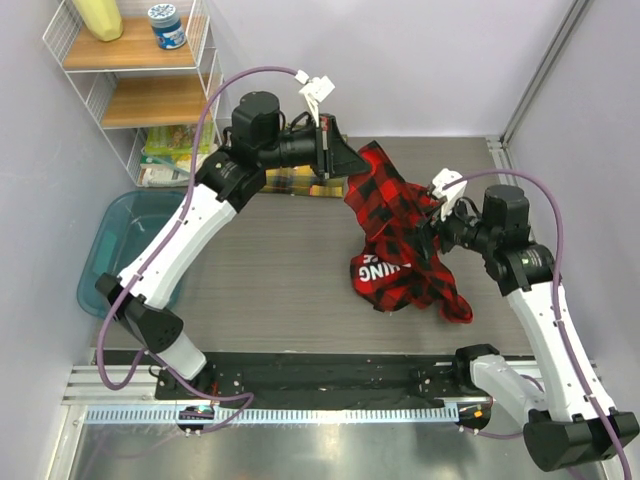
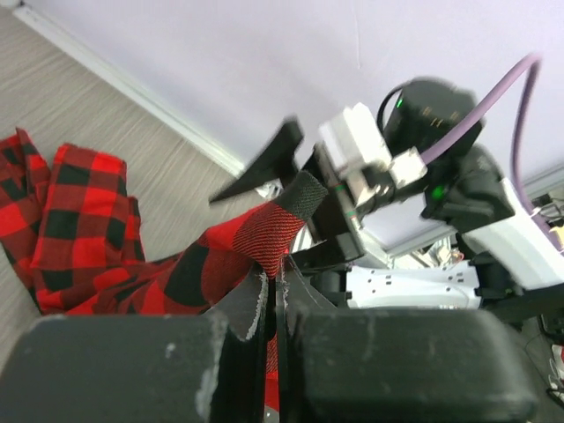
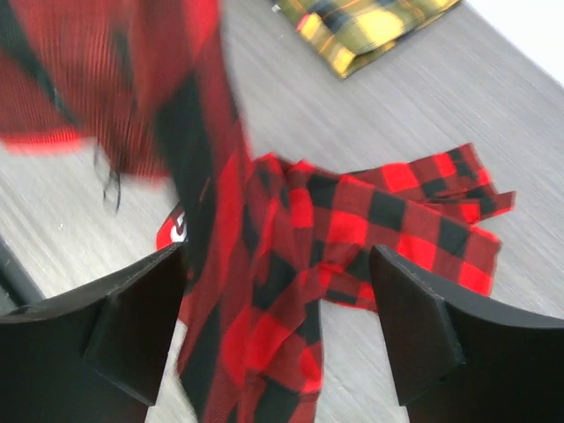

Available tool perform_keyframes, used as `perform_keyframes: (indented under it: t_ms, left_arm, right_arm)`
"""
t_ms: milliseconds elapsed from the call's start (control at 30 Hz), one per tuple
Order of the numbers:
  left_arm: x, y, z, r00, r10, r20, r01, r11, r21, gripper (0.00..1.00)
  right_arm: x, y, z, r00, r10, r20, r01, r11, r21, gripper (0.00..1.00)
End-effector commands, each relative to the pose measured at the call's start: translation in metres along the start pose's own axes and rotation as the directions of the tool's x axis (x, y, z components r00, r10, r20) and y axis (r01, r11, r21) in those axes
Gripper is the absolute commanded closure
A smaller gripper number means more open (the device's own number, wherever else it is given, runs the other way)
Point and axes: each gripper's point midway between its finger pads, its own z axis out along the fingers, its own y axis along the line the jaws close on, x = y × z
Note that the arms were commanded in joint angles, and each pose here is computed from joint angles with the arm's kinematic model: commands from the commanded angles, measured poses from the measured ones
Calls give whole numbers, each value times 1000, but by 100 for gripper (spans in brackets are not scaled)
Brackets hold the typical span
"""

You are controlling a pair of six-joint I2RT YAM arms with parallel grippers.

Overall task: Fold and stack the long sleeve shirts
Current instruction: Flatten the shirt out

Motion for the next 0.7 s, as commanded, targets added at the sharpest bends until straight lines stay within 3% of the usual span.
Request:
perform_keyframes:
  t_ms: [0,33,100,133,267,333,433,467,500,567,600,667]
  left_arm:
    - [-43,-41,-23,989,64,136,-76,994,82,100]
    - [-45,-43,-23,988,63,139,-75,993,88,100]
    - [-46,-48,-23,989,48,136,-64,991,115,100]
    - [-46,-48,-21,990,37,133,-53,991,122,100]
    - [-54,-39,-12,986,35,162,-52,993,106,100]
    - [-77,-11,0,964,63,258,-59,998,-25,100]
    - [-89,53,69,954,41,296,-7,993,-116,92]
    - [-82,70,110,960,67,272,-45,995,-85,82]
    - [-64,84,132,968,104,229,-87,993,-82,56]
    - [-27,105,152,979,157,127,-149,986,-73,24]
    - [-1,131,161,993,101,60,-95,992,-89,3]
    - [23,162,152,999,47,-7,-48,993,-108,0]
  right_arm:
    - [11,15,-4,1000,8,26,-7,1000,-28,27]
    - [13,16,-5,1000,8,27,-7,1000,-21,34]
    - [13,16,-4,999,22,32,-21,1000,-19,68]
    - [10,18,-5,998,39,41,-38,999,-28,98]
    - [-25,36,-27,991,13,130,-1,996,-91,99]
    - [-30,56,-45,988,6,153,16,990,-143,99]
    - [-38,68,-68,982,2,188,22,992,-125,99]
    - [-44,63,-75,980,8,199,7,997,-74,99]
    - [-47,58,-80,980,14,200,-8,999,-31,99]
    - [-53,39,-96,981,27,194,-49,993,110,99]
    - [-53,32,-102,980,58,192,-90,983,162,99]
    - [-52,14,-121,979,70,193,-128,943,307,99]
